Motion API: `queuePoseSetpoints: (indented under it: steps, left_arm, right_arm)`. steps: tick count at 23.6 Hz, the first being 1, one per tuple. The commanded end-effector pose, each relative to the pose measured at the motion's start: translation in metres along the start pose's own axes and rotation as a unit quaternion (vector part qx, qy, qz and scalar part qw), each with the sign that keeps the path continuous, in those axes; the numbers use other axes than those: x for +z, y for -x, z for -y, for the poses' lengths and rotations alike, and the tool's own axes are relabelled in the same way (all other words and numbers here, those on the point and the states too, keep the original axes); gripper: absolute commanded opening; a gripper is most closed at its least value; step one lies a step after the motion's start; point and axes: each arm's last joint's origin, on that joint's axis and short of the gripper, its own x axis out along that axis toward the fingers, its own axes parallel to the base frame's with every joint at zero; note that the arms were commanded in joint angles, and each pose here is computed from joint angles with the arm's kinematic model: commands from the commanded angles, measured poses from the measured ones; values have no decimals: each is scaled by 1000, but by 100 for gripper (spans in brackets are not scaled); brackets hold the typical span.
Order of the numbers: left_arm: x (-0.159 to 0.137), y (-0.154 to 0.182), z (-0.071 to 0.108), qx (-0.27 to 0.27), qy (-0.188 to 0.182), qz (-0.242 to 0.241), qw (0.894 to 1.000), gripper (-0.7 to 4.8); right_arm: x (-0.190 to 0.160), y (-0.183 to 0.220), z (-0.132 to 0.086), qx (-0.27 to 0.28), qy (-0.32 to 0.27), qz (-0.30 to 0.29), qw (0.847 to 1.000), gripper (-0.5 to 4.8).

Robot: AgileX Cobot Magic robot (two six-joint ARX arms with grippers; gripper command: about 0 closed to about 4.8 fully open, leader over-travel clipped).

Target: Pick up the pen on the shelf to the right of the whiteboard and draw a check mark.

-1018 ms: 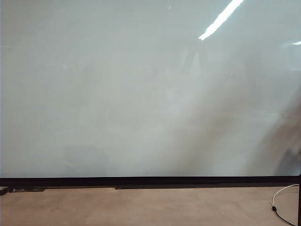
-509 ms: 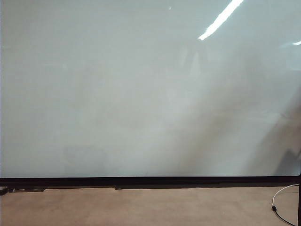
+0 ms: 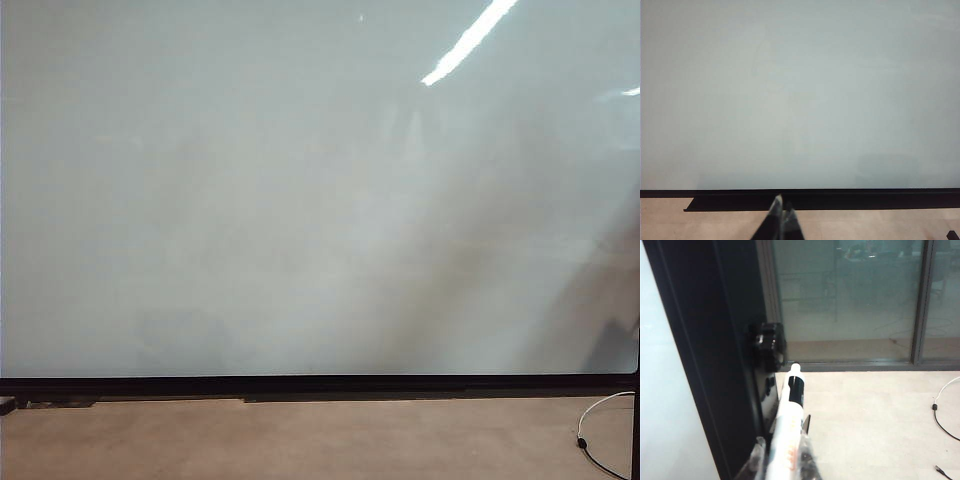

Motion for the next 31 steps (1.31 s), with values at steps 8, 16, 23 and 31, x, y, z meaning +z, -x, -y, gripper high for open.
queuePoseSetpoints:
  steps: [8,16,23,31]
  left_arm:
    - [2,0,0,0,-2,7,1000,-5]
    - [2,0,0,0,-2,8,1000,-5]
    - [2,0,0,0,-2,8,1000,-5]
    - [2,0,0,0,-2,7,1000,-4]
  right_arm:
    - [11,4,5,-14,17,17,1000,-6]
    - [12,8,11,-52,21,22,998,-5]
    - [34,29,-6,-161,35,49,985,-6]
    - [45,56,-59,-238,32,69,968,-5]
